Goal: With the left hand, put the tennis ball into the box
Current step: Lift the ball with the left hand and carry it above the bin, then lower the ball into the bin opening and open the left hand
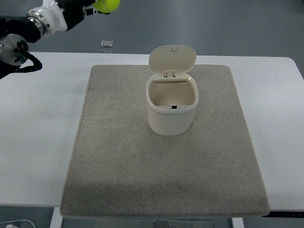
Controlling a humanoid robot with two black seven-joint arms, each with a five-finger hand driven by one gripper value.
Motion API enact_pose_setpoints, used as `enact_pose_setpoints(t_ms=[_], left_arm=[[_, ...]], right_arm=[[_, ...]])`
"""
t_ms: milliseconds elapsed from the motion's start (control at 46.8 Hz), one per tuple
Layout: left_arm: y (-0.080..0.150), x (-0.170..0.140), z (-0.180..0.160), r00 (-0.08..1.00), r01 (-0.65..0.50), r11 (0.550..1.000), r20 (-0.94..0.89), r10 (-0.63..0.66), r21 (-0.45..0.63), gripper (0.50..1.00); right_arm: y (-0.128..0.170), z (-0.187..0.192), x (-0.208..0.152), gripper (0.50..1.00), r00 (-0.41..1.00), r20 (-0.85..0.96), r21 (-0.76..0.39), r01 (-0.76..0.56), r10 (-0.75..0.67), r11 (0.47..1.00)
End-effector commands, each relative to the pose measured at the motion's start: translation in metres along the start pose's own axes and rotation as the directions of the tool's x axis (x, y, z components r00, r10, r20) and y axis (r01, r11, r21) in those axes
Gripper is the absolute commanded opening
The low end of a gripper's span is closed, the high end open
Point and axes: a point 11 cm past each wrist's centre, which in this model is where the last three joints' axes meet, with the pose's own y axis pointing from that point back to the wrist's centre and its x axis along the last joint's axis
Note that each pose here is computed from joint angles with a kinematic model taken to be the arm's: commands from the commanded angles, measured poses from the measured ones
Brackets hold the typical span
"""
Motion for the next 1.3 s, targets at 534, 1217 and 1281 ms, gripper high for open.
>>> enact_pose_setpoints(t_ms=[534, 1217, 1281], left_arm=[[0.015, -0.151, -0.007, 0.736, 0.574, 0.819, 0.441, -0.514, -0.004, 0.5], [0.027, -0.145, -0.086, 0.669, 0.554, 0.8, 0.449, -0.592, 0.23, 0.5], [0.028, -0.14, -0.09, 0.673, 0.537, 0.808, 0.453, -0.584, 0.243, 0.5]], right_arm=[[0.0, 0.0, 0.0, 0.938, 1.0, 0.0, 0.0, 0.0, 0.0, 1.0], [0.0, 0.0, 0.0, 0.938, 1.0, 0.0, 0.0, 0.0, 0.0, 1.0], [0.0, 0.0, 0.0, 0.938, 1.0, 0.0, 0.0, 0.0, 0.0, 1.0]])
